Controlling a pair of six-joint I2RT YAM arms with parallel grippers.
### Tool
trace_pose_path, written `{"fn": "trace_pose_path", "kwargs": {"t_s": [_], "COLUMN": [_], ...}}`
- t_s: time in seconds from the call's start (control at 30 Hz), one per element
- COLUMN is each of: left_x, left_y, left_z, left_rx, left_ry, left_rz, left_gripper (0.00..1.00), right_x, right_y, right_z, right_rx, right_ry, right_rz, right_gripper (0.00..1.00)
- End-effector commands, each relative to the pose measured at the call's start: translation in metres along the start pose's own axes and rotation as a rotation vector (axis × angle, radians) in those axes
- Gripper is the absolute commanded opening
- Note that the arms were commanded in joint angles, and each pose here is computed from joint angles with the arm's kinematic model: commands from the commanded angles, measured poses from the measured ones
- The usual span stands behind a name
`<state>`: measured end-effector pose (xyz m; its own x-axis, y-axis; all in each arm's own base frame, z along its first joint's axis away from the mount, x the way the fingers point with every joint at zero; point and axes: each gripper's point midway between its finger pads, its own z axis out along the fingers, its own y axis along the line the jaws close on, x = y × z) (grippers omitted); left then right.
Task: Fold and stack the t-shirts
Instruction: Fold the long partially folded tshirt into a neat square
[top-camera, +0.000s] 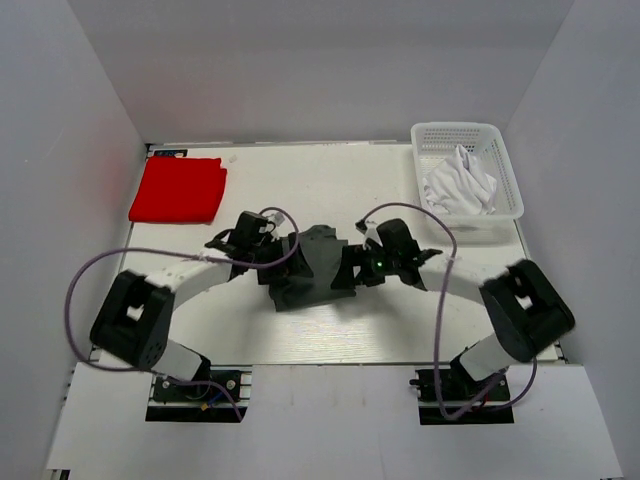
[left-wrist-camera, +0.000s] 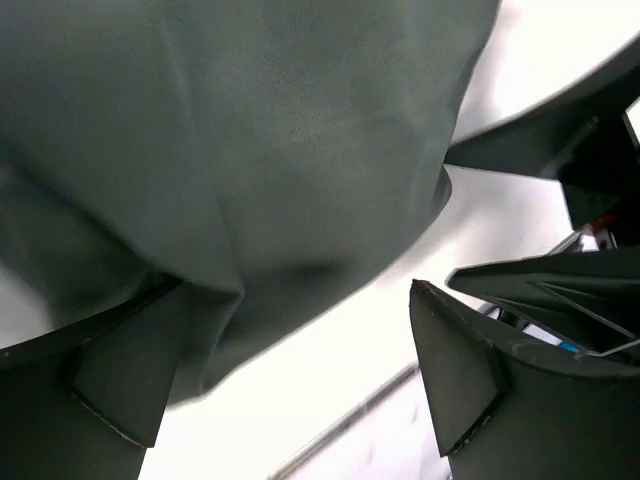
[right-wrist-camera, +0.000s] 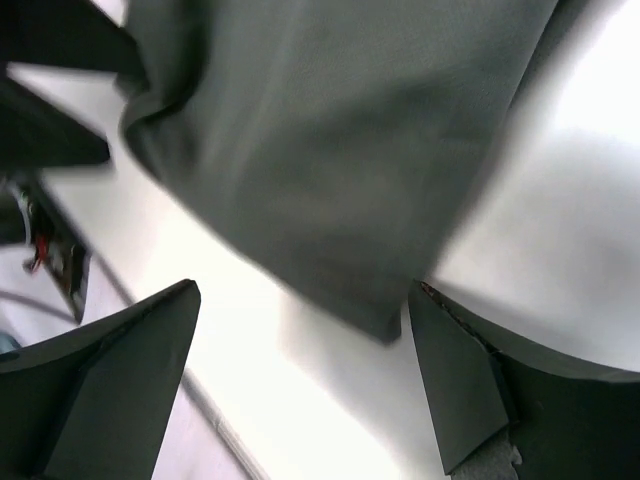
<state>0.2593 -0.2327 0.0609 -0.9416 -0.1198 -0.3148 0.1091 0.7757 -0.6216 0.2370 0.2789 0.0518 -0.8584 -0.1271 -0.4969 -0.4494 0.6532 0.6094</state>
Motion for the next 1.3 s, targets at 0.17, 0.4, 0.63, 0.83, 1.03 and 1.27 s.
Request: {"fn": "trace_pose_path", "kwargs": {"t_s": [0.17, 0.4, 0.63, 0.83, 1.03, 1.27], "left_x": [-0.03, -0.066, -0.076, -0.082, -0.085, -0.073], "left_y": [0.016, 0.043, 0.043, 0.052, 0.044, 0.021], "left_z": [-0.065, -0.043, -0.012, -0.016, -0.028, -0.054], "left_rx": [-0.232, -0.398, -0.393, -0.47, -0.456, -0.356], "left_ry": [-0.28, -0.281, -0.198, -0.209, -0.233, -0.262], "left_rz": [0.028, 0.012, 0.022, 0.008, 0.013, 0.088], "left_gripper": [1.0, 0.83, 0.44, 0.03, 0.0, 0.0], "right_x": [-0.026, -0.083, -0.108, -0.109, -0.117, -0.127], "right_y": [0.026, -0.015, -0.038, -0.05, -0.037, -0.003], "right_z": [-0.051, -0.043, -0.007, 0.017, 0.02, -0.014], "right_rx": [0.061, 0.324, 0.402, 0.399, 0.342, 0.242], "right_ry": [-0.175, -0.301, -0.264, -0.228, -0.226, -0.339], "right_rz": [-0.117, -0.083, -0.057, -0.042, -0.042, -0.099], "right_gripper": [0.9, 0.9, 0.83, 0.72, 0.0, 0.0]}}
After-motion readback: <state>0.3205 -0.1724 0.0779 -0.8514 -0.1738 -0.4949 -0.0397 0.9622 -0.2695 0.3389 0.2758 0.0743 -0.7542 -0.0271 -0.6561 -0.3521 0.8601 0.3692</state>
